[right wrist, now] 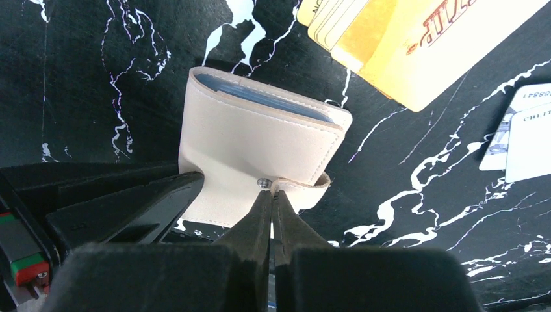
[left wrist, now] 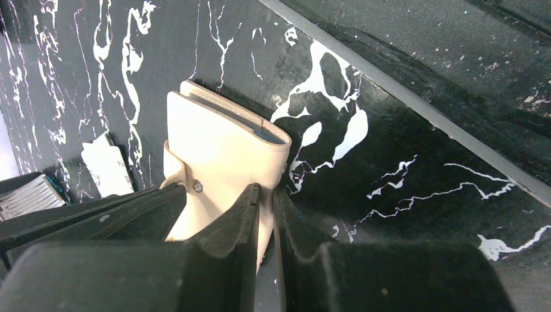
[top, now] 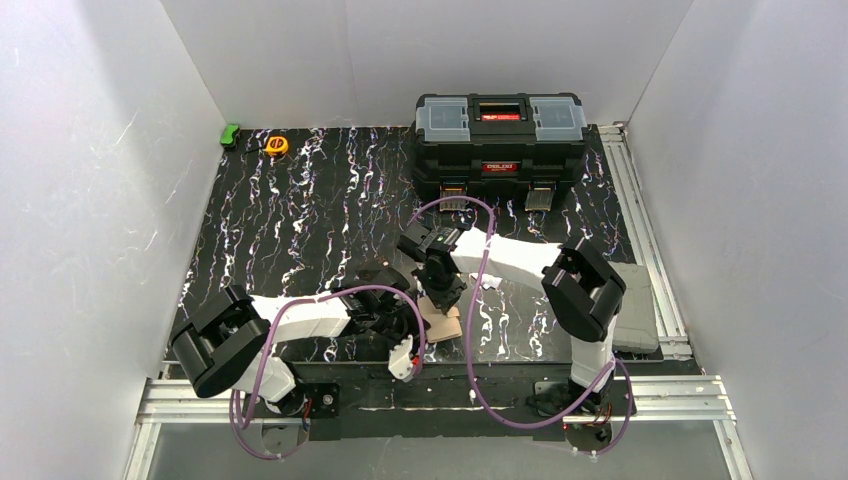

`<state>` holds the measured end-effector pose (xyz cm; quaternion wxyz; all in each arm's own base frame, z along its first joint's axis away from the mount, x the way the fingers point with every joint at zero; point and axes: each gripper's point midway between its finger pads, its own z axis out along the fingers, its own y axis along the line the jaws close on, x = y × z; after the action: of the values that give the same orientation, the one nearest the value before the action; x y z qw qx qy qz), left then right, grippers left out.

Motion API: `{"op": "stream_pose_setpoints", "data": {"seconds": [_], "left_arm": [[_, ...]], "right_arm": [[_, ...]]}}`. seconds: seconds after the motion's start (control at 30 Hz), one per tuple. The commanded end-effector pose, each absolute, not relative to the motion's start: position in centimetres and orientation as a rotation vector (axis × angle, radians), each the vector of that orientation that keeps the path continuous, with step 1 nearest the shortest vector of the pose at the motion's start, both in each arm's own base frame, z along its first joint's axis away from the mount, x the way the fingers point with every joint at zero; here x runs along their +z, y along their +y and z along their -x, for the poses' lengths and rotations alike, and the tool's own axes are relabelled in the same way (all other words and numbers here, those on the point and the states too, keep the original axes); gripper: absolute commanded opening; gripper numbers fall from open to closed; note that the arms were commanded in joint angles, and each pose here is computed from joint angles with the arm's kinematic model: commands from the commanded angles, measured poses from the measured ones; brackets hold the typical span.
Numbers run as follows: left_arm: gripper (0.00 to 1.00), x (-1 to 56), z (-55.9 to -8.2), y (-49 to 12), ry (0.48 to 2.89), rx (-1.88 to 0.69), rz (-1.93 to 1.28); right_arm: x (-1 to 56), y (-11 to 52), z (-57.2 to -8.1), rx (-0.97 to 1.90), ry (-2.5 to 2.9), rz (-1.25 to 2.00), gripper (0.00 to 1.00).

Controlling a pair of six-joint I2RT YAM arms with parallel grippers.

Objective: Put the credit cards into the card holder
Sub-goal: Close the card holder at the center of the board.

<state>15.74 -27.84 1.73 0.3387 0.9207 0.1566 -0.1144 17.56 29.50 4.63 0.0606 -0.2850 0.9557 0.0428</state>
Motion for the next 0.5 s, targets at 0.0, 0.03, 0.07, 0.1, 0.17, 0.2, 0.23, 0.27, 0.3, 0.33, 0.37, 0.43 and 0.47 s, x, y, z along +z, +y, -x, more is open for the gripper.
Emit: {"op": "stream_pose_setpoints", "data": {"seconds": [0.0, 0.03, 0.07, 0.1, 0.17, 0.2, 0.23, 0.27, 0.3, 0.33, 0.37, 0.43, 0.47], "left_arm": [[0.09, -2.1, -14.1, -22.8, 0.592, -0.339, -2.587], [0.09, -2.1, -14.1, -22.8, 0.593, -0.341, -2.587], [0.09, -2.1, -14.1, -22.8, 0.592, -0.34, -2.586], [0.09, -2.1, -14.1, -22.7, 0.593, -0.341, -2.587], [0.09, -2.1, -14.1, -22.7, 0.594, -0.34, -2.588], [0.09, -2.1, -14.1, -22.7, 0.592, -0.34, -2.586], [0.09, -2.1, -14.1, -22.7, 0.592, -0.341, -2.587], [0.08, -2.2, -14.1, -22.7, 0.592, -0.341, -2.588], [0.08, -2.2, -14.0, -22.7, 0.593, -0.342, -2.588], [0.08, -2.1, -14.1, -22.7, 0.591, -0.341, -2.588], [0.08, -2.2, -14.1, -22.7, 0.591, -0.341, -2.588], [0.08, -2.1, -14.1, -22.7, 0.589, -0.338, -2.588], [0.08, -2.1, -14.1, -22.7, 0.59, -0.338, -2.587]], "right_arm": [[3.9, 29.9, -17.3, 0.169, 2.902, 0.89, 0.01], [3.7, 29.9, -17.2, 0.166, 2.909, 0.898, 0.01], [3.5, 29.8, -17.1, 0.159, 2.915, 0.899, 0.01], [3.3, 29.7, -17.0, 0.155, 2.92, 0.905, 0.01], [3.1, 29.7, -16.9, 0.155, 2.927, 0.91, 0.01], [3.0, 29.6, -16.8, 0.156, 2.927, 0.91, 0.01], [3.0, 29.7, -16.9, 0.154, 2.927, 0.91, 0.01], [2.9, 29.7, -16.9, 0.152, 2.928, 0.911, 0.01], [2.9, 29.7, -16.9, 0.151, 2.928, 0.914, 0.01], [2.8, 29.7, -16.8, 0.153, 2.93, 0.919, 0.01], [2.8, 29.7, -16.8, 0.157, 2.93, 0.922, 0.01], [2.7, 30.0, -16.6, 0.168, 2.926, 0.937, 0.01], [2.7, 30.0, -16.5, 0.17, 2.926, 0.947, 0.01]]}}
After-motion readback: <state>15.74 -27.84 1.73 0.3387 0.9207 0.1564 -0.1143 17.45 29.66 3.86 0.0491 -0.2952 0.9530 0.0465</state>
